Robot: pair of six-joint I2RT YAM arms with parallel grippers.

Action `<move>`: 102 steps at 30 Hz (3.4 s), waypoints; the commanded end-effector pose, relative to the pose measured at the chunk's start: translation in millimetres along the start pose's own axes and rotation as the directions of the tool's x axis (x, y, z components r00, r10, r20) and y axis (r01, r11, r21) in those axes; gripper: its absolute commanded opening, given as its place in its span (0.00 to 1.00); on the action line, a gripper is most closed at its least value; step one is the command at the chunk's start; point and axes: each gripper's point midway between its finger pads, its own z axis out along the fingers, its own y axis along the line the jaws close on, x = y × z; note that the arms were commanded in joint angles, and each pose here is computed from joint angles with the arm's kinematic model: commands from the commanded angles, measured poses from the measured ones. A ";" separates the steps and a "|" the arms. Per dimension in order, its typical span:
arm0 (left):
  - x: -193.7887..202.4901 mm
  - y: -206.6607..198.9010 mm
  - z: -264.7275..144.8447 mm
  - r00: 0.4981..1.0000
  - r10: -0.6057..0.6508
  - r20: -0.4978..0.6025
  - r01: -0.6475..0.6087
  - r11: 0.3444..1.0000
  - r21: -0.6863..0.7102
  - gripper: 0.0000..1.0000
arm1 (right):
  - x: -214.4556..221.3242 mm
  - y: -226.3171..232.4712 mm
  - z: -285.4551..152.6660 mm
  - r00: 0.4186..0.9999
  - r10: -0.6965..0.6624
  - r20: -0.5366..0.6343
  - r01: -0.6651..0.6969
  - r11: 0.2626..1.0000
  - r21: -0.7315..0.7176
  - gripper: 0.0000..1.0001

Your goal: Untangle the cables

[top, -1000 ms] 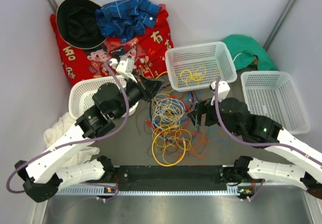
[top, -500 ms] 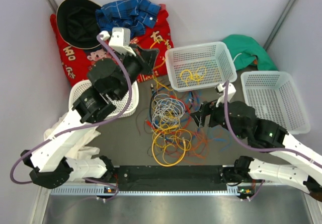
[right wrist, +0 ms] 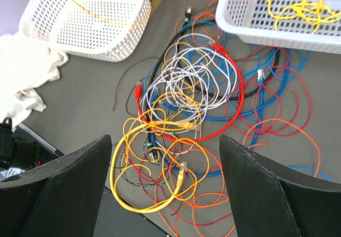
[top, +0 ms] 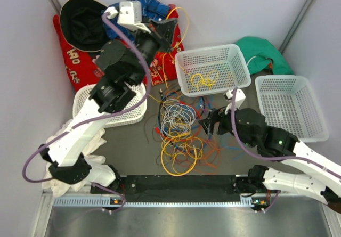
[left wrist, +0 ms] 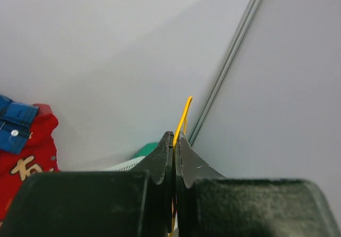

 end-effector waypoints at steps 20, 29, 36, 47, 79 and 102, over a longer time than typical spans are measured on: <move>79.7 98.4 188.7 0.944 -0.201 0.262 0.180 0.978 0.105 0.00 | -60.4 -60.9 -87.8 0.974 -0.008 0.228 -0.034 0.983 0.179 0.80; 203.0 125.5 210.8 0.947 -0.309 0.087 0.297 0.947 0.126 0.00 | -39.8 -67.7 -68.8 0.984 -0.061 0.169 0.020 0.971 0.237 0.81; 288.4 115.2 200.3 0.939 -0.327 -0.109 0.339 0.932 0.129 0.00 | -37.6 -69.5 -64.4 0.984 -0.086 0.156 0.044 0.966 0.256 0.82; 313.4 134.1 161.9 0.931 -0.293 -0.219 0.293 0.956 -0.030 0.99 | -40.4 -77.3 -72.8 0.980 -0.075 0.186 0.021 0.961 0.276 0.82; 277.5 129.6 -220.7 0.749 -0.419 -0.513 0.134 0.854 -0.503 0.99 | 187.7 -83.6 80.1 0.893 0.114 -0.435 0.051 0.935 0.350 0.88; 207.7 142.3 -234.1 0.870 -0.321 -0.374 0.142 0.890 -0.432 0.99 | 39.9 -28.0 73.8 0.986 0.037 -0.164 -0.008 0.985 0.174 0.00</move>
